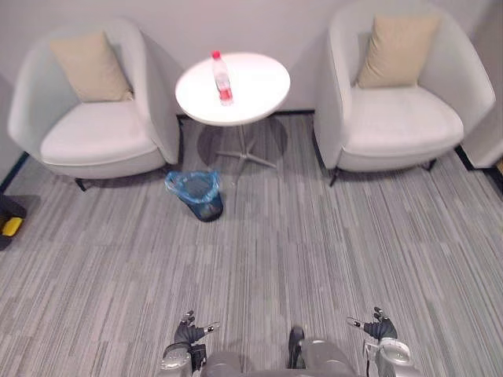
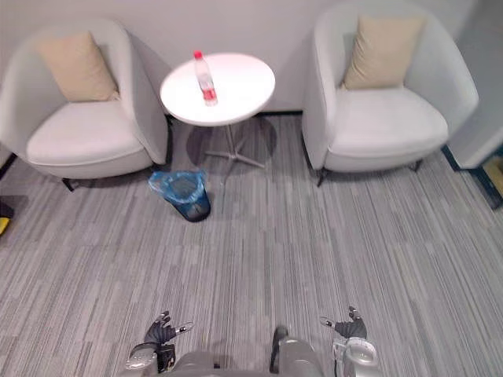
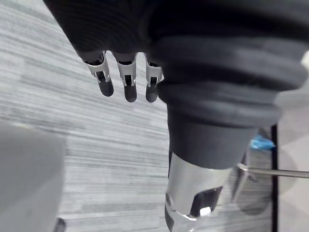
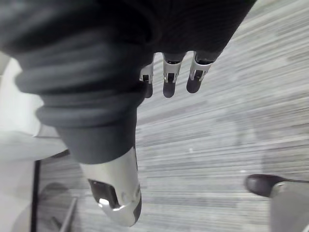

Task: Gather rubbish on tea table into small bin, then transfer packed bag to large trash can.

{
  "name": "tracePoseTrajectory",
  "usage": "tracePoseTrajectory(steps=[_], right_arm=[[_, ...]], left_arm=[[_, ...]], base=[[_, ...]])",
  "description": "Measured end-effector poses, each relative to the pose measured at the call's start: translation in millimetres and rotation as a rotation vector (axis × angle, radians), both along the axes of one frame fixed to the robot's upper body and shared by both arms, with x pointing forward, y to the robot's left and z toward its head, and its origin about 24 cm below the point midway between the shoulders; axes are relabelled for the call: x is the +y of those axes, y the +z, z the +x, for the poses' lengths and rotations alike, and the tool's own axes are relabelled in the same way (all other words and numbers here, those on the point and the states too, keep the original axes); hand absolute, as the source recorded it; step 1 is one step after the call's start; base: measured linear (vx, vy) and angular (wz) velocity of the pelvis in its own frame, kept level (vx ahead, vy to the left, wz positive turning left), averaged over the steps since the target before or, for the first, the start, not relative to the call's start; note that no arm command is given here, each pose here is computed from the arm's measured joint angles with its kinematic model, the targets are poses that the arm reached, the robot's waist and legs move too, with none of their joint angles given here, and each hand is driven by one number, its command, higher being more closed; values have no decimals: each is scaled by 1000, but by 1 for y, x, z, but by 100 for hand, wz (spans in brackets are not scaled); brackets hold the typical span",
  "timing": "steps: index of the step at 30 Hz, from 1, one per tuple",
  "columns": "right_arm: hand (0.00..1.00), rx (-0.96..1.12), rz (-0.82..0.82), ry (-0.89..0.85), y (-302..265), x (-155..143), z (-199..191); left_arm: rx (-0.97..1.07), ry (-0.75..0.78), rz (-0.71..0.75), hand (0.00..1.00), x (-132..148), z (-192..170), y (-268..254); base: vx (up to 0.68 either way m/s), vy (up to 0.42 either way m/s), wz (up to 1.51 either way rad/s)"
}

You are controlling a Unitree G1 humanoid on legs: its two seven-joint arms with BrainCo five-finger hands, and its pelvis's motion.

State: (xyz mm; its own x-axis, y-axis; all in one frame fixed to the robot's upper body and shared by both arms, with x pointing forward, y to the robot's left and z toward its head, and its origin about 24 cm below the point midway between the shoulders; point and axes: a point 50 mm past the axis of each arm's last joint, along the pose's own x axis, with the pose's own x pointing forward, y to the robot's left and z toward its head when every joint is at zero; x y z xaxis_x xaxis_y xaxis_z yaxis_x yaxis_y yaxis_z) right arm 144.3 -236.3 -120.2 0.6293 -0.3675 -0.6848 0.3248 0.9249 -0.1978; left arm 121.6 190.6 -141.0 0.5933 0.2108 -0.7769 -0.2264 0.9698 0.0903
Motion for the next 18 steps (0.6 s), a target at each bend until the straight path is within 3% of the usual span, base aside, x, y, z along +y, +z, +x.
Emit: tracePoseTrajectory(steps=[7, 18], right_arm=[[0, 35, -28, -92, -2, -20, -8], [0, 87, -13, -22, -10, -6, -10]], left_arm=[[-4, -20, -5, 0, -4, 5, 0], [40, -37, 52, 0, 16, -2, -2]], base=[[396, 138, -11], [448, 169, 0]])
